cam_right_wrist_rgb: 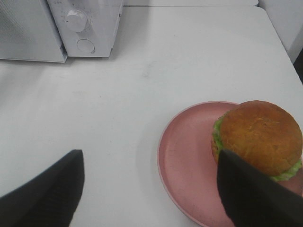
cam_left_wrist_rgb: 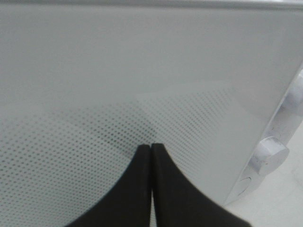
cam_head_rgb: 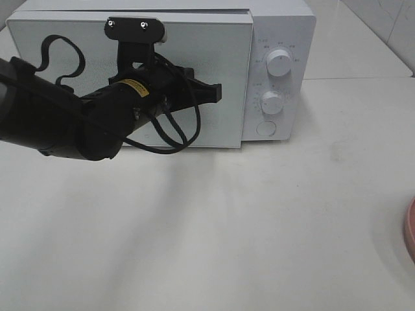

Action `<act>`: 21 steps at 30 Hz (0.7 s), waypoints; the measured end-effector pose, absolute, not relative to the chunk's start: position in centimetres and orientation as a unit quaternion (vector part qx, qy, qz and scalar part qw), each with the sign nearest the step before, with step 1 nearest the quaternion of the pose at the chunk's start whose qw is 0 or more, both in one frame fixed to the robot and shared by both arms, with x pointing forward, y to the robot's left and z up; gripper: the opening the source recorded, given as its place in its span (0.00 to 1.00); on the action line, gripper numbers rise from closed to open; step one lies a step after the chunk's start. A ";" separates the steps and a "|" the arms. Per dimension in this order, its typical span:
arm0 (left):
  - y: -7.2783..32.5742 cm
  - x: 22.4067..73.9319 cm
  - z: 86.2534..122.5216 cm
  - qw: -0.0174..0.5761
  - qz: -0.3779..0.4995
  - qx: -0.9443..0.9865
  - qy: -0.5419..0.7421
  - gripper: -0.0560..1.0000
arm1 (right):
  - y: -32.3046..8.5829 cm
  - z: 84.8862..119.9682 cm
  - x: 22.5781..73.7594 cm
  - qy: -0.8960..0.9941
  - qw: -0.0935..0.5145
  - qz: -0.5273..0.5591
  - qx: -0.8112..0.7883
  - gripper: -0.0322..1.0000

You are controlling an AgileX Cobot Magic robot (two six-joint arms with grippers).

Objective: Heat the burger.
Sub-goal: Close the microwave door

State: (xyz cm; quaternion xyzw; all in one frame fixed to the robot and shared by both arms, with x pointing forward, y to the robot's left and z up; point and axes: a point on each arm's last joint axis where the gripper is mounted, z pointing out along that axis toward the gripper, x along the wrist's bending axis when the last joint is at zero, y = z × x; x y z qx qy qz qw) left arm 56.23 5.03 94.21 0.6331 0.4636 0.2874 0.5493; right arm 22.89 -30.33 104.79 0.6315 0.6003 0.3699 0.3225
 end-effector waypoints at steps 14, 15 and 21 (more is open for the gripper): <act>3.3 57.9 94.1 0.540 0.287 0.644 0.460 0.05 | -30.3 104.8 22.9 0.600 0.323 0.370 0.631 0.76; 3.2 58.0 94.1 0.538 0.283 0.646 0.461 0.05 | -30.3 104.8 22.9 0.600 0.323 0.370 0.631 0.76; 3.1 57.9 94.2 0.535 0.280 0.652 0.458 0.05 | -30.3 104.8 22.9 0.600 0.323 0.370 0.631 0.76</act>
